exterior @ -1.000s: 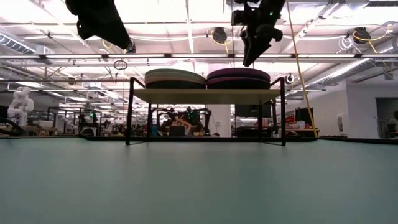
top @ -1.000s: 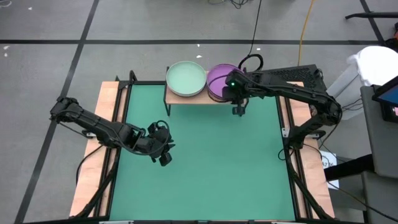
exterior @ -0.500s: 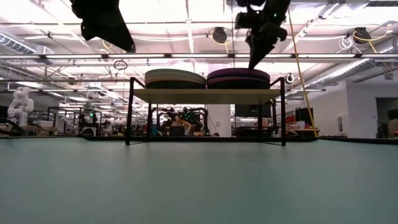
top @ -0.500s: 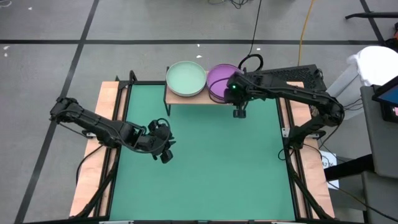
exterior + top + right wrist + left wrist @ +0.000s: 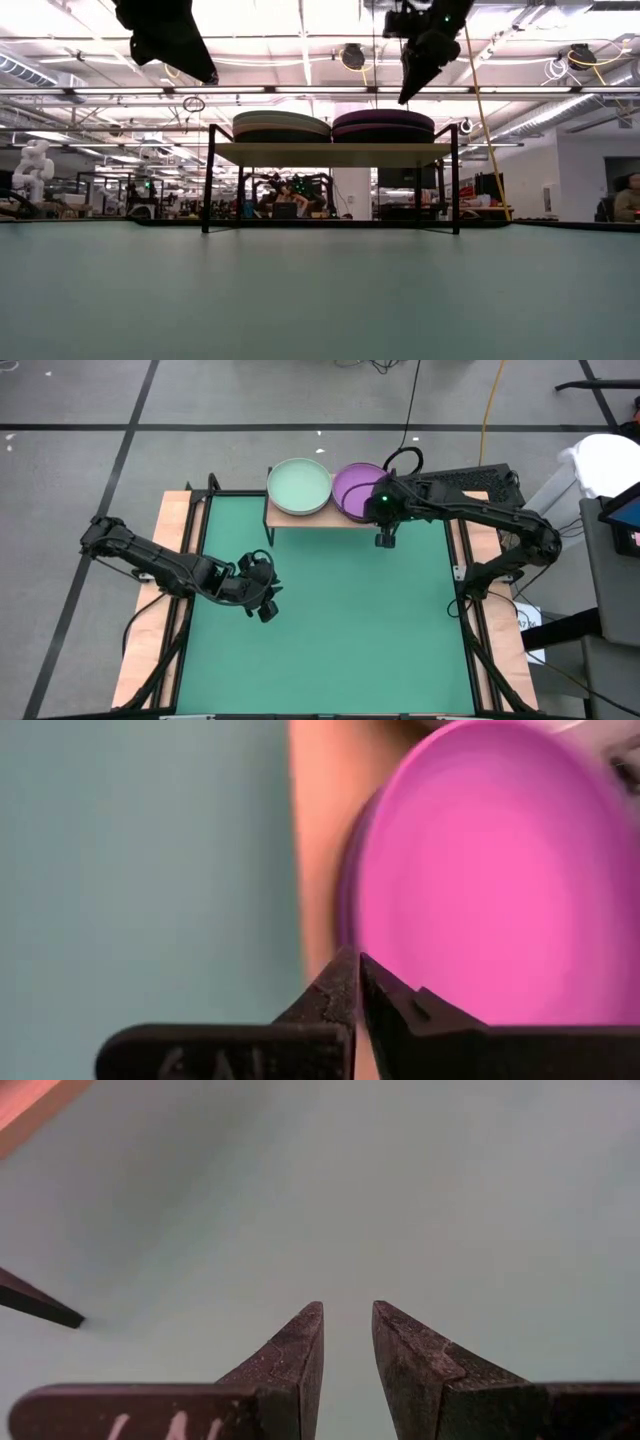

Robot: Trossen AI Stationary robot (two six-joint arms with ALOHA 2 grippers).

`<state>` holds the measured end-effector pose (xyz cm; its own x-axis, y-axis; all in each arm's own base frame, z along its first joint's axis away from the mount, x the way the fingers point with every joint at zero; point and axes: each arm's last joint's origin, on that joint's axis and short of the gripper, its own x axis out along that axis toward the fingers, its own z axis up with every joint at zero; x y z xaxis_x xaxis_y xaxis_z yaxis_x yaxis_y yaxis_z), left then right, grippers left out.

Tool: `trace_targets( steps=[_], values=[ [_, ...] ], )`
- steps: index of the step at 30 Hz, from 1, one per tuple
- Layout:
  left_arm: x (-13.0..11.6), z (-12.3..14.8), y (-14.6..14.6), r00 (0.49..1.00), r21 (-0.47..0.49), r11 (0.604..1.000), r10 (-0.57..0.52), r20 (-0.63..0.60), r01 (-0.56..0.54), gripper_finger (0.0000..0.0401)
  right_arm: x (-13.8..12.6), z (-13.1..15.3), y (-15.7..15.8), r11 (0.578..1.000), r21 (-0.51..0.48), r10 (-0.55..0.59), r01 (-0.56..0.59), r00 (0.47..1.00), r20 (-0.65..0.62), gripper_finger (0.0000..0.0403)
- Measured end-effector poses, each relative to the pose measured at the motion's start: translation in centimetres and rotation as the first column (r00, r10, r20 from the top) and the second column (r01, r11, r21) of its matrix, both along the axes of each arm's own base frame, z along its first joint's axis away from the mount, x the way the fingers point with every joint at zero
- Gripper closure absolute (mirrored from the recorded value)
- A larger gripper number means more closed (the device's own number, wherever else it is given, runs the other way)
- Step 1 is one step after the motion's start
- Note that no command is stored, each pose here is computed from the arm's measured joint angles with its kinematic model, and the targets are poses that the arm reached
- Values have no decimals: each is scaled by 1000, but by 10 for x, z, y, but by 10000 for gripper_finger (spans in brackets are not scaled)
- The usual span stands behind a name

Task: Place and stack plates onto a shelf
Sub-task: Stack the purple plate on top of the dark blue plate on the shelf, then return to Home Position

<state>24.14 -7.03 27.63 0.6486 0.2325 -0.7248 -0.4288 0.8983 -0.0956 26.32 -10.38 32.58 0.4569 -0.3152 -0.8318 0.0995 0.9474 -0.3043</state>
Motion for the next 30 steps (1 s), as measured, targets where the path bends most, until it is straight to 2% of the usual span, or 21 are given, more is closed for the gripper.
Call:
trace_targets(
  steps=[3, 7, 14, 19, 30],
  values=[
    [0, 0, 0, 1000, 2, 1000, -2, 0, 2, 307, -3, 8, 0, 998, -55, -26, 28, 999, 34, 402],
    [0, 0, 1, 1000, 9, 1000, -7, -3, 7, 307, -6, 8, -4, 997, -57, -41, 43, 999, 30, 402],
    [2, 0, 6, 1000, 22, 1000, 0, -8, 0, 307, -8, -17, -7, 998, -42, -52, 52, 999, -9, 403],
    [2, 0, 7, 1000, 21, 1000, 7, -8, -7, 307, -8, -21, -7, 998, -38, -48, 47, 998, -28, 403],
    [2, 0, 8, 1000, 26, 1000, 2, -10, -1, 307, -25, 2, -1, 993, -85, -78, 83, 994, 70, 403]
  ],
)
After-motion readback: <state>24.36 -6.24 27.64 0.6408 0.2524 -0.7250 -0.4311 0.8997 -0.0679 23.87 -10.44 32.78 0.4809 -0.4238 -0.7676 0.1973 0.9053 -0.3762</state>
